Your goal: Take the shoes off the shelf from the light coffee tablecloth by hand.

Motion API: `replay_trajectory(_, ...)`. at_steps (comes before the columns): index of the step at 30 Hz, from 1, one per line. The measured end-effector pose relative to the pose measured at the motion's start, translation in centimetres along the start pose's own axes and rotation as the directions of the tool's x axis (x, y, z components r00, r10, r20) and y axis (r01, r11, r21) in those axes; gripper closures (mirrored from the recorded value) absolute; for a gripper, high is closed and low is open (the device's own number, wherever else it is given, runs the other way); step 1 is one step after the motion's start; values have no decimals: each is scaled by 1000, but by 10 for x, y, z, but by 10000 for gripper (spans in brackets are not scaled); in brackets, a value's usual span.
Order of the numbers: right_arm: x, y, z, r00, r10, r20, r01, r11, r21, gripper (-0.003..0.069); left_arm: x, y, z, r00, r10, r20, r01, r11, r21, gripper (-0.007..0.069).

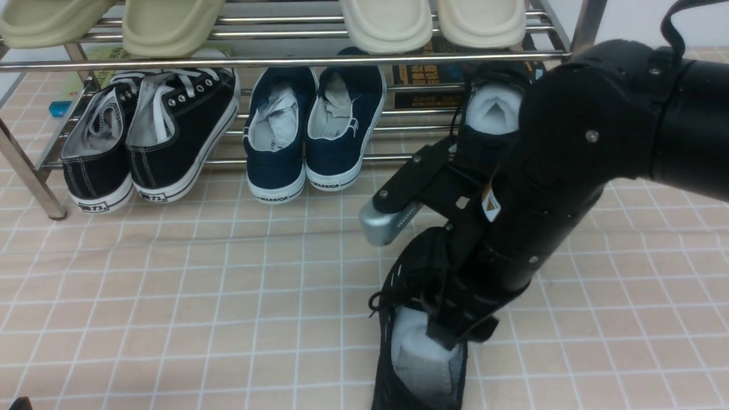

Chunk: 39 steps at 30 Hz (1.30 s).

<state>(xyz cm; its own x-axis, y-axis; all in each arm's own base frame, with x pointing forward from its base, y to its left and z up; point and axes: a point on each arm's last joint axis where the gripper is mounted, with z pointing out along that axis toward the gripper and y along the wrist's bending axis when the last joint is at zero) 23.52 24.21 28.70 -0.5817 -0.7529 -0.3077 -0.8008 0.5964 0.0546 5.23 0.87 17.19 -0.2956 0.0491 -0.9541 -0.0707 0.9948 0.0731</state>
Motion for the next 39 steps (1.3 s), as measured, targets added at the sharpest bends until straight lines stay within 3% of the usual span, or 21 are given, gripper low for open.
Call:
replay_trajectory(2, 0, -4, 0, 1000, -20, 3, 20, 999, 39, 218, 0, 0, 0, 1000, 0, 0, 0, 1000, 0, 385)
replay_trajectory(5, -3, -13, -5, 999, -29, 16, 27, 996, 89, 325, 0, 0, 0, 1000, 0, 0, 0, 1000, 0, 385)
replay_trajectory(11, -14, -42, -22, 988, 34, 149, -54, 990, 131, 650, 0, 0, 0, 1000, 0, 0, 0, 1000, 0, 385)
replay_trajectory(14, -17, -53, -26, 979, 52, 199, -83, 985, 149, 672, 0, 0, 0, 1000, 0, 0, 0, 1000, 0, 385)
replay_trajectory(21, -18, -74, -31, 957, 86, 277, -140, 974, 181, 619, 0, 0, 0, 1000, 0, 0, 0, 1000, 0, 385)
replay_trajectory(31, -2, -115, -38, 909, 277, 312, -347, 918, 194, 363, 0, 0, 0, 1000, 0, 0, 0, 1000, 0, 385)
replay_trajectory(39, -22, -138, -31, 887, 316, 335, -391, 901, 185, 343, 0, 0, 0, 1000, 0, 0, 0, 1000, 0, 385)
